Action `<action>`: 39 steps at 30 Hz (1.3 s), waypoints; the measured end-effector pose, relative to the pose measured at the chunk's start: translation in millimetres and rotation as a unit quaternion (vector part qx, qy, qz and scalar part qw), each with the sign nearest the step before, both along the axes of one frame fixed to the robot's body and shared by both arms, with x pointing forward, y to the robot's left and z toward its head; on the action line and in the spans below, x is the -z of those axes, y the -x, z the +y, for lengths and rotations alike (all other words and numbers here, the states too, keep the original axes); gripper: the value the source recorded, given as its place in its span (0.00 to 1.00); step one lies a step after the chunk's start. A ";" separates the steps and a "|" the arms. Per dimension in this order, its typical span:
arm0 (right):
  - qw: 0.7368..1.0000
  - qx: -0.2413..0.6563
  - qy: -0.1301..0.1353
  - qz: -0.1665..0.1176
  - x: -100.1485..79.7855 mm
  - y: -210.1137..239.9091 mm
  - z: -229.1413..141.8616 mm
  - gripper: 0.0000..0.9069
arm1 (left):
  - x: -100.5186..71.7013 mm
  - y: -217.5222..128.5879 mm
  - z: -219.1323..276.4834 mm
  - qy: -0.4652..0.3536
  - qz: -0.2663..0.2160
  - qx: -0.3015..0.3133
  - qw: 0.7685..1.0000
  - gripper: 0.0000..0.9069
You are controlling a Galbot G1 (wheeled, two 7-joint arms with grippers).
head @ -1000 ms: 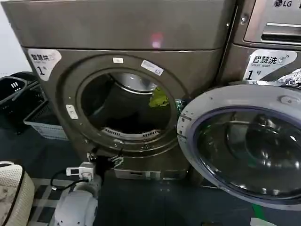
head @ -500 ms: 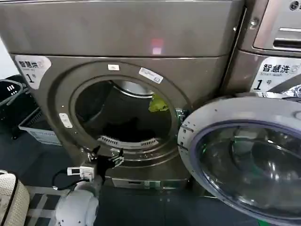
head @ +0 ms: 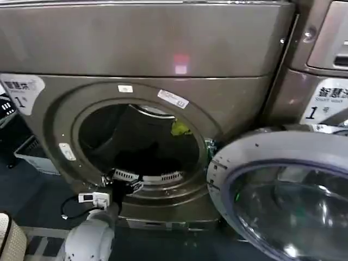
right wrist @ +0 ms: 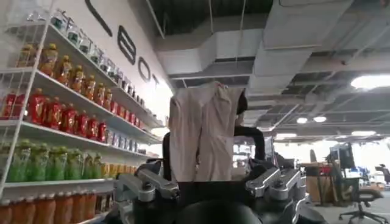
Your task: Grasp the clothes from the dryer.
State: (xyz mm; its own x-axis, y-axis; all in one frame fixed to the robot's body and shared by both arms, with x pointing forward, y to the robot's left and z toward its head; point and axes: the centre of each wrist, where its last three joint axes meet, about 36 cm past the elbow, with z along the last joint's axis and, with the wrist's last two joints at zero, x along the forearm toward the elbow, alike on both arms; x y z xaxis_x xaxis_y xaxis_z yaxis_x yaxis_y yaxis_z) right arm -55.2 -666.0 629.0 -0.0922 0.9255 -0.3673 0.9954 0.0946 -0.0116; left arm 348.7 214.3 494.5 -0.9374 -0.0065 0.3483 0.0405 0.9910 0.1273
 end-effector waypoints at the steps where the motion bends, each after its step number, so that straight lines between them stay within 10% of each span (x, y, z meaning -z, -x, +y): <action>1: 1.000 0.001 0.000 0.000 0.2 0.2 -0.2 1.00 | 0.2 0.0 0.0 0.000 0.000 0.000 1.000 1.00; 39: 1.000 -0.012 0.010 0.001 2.7 -14.5 -0.9 1.00 | 27.7 -114.6 7.9 -0.106 -0.017 0.030 0.994 1.00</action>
